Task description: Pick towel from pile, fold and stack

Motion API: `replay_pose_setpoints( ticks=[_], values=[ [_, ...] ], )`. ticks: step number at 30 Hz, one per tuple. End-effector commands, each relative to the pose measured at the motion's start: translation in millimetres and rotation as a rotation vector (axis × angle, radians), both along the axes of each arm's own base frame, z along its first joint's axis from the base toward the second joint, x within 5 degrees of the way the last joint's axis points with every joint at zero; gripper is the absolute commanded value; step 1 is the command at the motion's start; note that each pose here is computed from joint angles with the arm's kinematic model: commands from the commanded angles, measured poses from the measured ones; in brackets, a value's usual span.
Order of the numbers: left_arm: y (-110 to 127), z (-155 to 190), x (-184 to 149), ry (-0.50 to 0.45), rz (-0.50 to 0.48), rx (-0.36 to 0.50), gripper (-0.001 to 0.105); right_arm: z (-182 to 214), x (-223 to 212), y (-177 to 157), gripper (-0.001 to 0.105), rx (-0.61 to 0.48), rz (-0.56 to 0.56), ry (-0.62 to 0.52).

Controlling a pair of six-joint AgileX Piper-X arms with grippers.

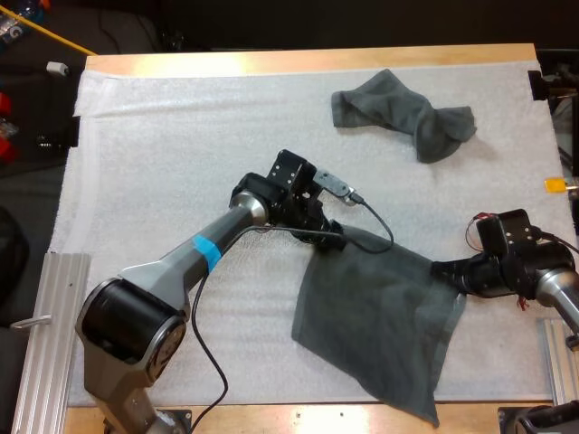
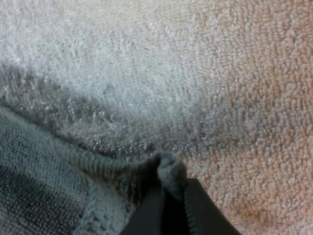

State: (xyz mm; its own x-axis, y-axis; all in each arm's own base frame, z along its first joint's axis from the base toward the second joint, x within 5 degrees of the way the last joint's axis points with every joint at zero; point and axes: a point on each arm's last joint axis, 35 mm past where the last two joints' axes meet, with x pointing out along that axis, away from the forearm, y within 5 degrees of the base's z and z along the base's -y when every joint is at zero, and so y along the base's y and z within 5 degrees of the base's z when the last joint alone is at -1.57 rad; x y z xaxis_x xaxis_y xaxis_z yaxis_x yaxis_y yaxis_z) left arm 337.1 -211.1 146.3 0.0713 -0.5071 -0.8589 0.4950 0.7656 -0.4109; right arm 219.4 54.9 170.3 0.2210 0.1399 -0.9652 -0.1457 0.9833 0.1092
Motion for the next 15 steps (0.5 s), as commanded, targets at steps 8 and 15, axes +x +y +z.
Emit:
replay_pose_setpoints(
  ticks=[8, 15],
  values=[
    [-4.5, -9.8, -1.3, 0.119, 0.026, 0.009, 0.057, 0.1, -2.6, -1.2, 0.0, -0.002, -0.003, 0.014],
    [-14.9, -7.6, -4.4, 0.117, 0.002, 0.02, 0.055, -0.3, -4.3, -1.5, 0.0, -0.004, -0.003, 0.03]
  ],
)
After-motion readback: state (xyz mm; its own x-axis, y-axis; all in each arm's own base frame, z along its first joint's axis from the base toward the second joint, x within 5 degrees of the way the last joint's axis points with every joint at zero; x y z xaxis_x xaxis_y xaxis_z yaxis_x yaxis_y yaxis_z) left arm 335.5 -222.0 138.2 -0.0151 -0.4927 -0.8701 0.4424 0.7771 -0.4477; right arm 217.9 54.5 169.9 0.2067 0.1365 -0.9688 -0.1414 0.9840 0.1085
